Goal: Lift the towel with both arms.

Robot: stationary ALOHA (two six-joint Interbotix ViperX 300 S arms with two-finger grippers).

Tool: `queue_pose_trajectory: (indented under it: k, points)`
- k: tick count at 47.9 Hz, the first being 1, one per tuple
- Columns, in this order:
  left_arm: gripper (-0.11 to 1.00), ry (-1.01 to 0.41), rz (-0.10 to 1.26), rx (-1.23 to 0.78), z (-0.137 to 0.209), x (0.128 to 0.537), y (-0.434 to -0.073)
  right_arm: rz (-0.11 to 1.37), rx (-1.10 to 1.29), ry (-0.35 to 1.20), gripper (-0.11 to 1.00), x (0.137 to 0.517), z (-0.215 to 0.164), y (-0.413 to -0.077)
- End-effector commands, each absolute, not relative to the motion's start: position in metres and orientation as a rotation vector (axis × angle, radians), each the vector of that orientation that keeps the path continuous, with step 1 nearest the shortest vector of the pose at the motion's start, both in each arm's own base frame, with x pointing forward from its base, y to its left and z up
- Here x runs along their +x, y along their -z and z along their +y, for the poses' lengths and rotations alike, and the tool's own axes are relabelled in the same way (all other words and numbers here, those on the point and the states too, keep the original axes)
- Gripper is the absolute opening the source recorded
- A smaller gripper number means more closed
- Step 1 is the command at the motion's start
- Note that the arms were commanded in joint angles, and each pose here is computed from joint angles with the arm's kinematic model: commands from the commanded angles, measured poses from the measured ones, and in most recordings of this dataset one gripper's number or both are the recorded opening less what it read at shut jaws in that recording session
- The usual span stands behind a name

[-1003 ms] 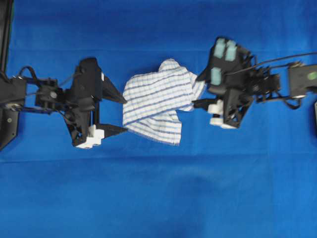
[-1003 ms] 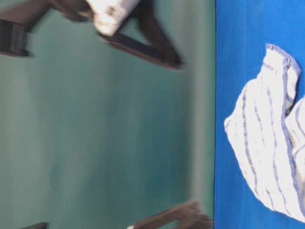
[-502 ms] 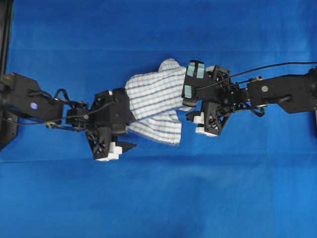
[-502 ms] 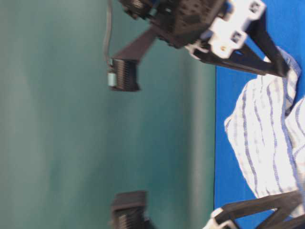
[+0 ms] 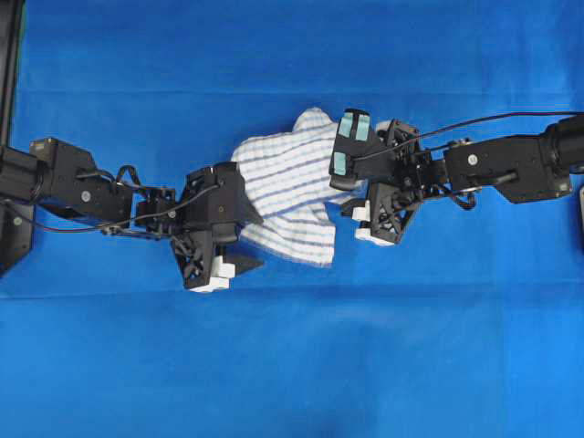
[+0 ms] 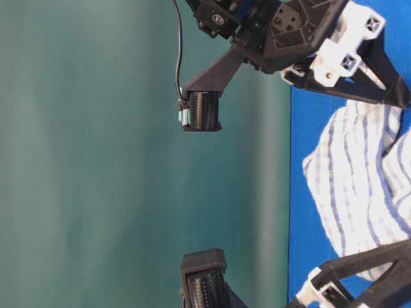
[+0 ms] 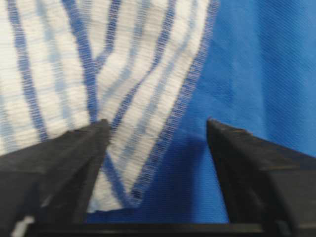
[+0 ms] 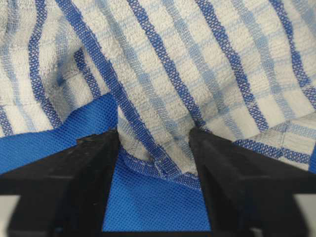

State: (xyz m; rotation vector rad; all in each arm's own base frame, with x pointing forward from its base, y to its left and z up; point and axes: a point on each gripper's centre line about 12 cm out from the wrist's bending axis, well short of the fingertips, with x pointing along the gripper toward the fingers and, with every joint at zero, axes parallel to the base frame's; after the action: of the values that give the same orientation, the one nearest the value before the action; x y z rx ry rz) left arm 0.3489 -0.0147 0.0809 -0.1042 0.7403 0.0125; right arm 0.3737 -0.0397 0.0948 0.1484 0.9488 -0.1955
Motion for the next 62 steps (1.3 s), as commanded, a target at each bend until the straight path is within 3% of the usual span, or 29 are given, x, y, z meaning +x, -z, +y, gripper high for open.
queue_pose_trajectory:
  k: [1,9,13,26,33,62]
  points:
    - [0.67,-0.028,0.741,-0.113,-0.009,0.349,-0.084,0.912,0.151,0.194,0.54,0.379,-0.041,-0.105]
    - [0.18,-0.037,0.777,-0.114,-0.007,0.346,-0.081,0.915,0.150,0.194,0.10,0.379,-0.041,-0.105]
    - [0.03,-0.038,0.788,-0.114,-0.006,0.346,-0.081,0.914,0.150,0.194,0.05,0.380,-0.041,-0.105]
    - [0.03,-0.037,0.774,-0.115,-0.006,0.348,-0.094,0.898,0.151,0.194,0.05,0.380,-0.041,-0.111]
    - [0.03,-0.038,0.744,-0.130,-0.007,0.350,-0.122,0.863,0.160,0.198,0.05,0.379,-0.040,-0.127]
    - [0.03,-0.031,0.583,-0.178,-0.005,0.324,-0.303,0.661,0.132,0.319,0.05,0.345,-0.049,-0.311]
